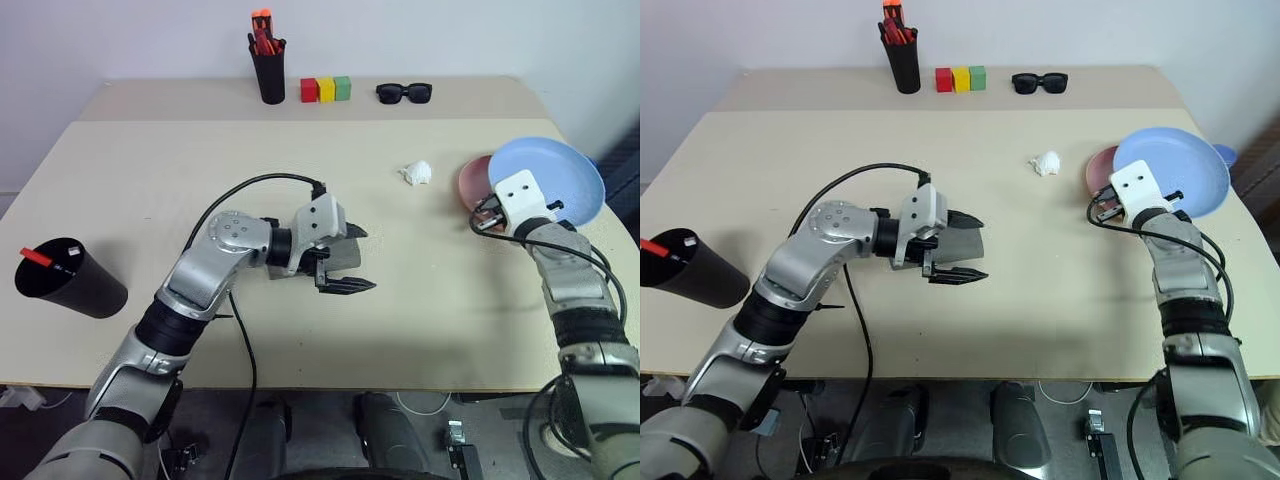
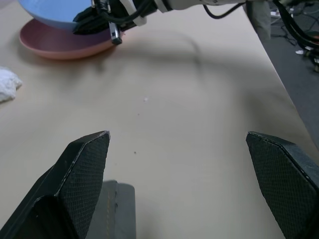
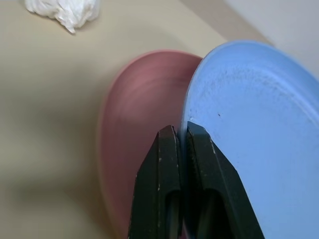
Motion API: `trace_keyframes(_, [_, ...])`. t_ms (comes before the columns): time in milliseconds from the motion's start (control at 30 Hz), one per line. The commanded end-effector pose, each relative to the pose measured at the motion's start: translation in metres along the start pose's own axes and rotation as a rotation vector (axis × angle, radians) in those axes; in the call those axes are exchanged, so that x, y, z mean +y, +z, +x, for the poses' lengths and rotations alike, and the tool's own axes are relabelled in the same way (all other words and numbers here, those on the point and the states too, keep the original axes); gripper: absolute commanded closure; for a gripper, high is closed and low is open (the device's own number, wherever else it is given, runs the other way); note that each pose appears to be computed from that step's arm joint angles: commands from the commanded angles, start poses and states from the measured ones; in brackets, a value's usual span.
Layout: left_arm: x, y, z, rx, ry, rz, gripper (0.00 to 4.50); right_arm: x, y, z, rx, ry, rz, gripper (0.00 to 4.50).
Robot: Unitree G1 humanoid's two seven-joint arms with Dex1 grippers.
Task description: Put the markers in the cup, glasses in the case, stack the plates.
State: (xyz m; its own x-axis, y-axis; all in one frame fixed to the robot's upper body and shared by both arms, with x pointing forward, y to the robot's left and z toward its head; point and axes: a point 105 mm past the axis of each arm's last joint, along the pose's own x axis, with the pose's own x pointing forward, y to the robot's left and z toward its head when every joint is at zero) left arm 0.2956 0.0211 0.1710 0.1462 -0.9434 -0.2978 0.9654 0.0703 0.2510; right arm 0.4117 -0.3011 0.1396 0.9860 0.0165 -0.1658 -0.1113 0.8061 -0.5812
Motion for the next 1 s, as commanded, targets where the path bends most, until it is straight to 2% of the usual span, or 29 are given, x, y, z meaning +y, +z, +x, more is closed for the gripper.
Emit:
trace_keyframes(33, [0.000,0.012,-0.007,-0.034,0.034,0.025,0.00,-0.004,0.013,0.006,-0.047,0.017,-0.013,3.83])
trace_keyframes(67, [0.000,0.012,-0.008,-0.033,0.039,0.023,0.00,-0.003,0.014,0.008,-0.050,0.021,-0.011,3.53])
trace_keyframes(267, [0.000,0.010,-0.011,-0.026,0.060,0.009,0.00,-0.003,0.028,0.013,-0.113,0.004,0.020,0.67])
trace_keyframes(367, [0.003,0.009,-0.013,-0.026,0.082,0.001,0.00,0.003,0.067,0.016,-0.259,0.044,0.123,0.67])
trace_keyframes(500, [0.006,0.007,-0.015,-0.021,0.110,-0.008,0.00,0.024,0.101,0.019,-0.368,0.158,0.172,0.67])
trace_keyframes(700, [0.008,0.003,-0.020,-0.010,0.166,-0.023,0.00,0.059,0.117,0.032,-0.371,0.281,0.162,0.67])
trace_keyframes(1000, [0.006,0.005,-0.032,0.007,0.253,-0.033,0.00,0.088,0.119,0.048,-0.304,0.320,0.142,0.67])
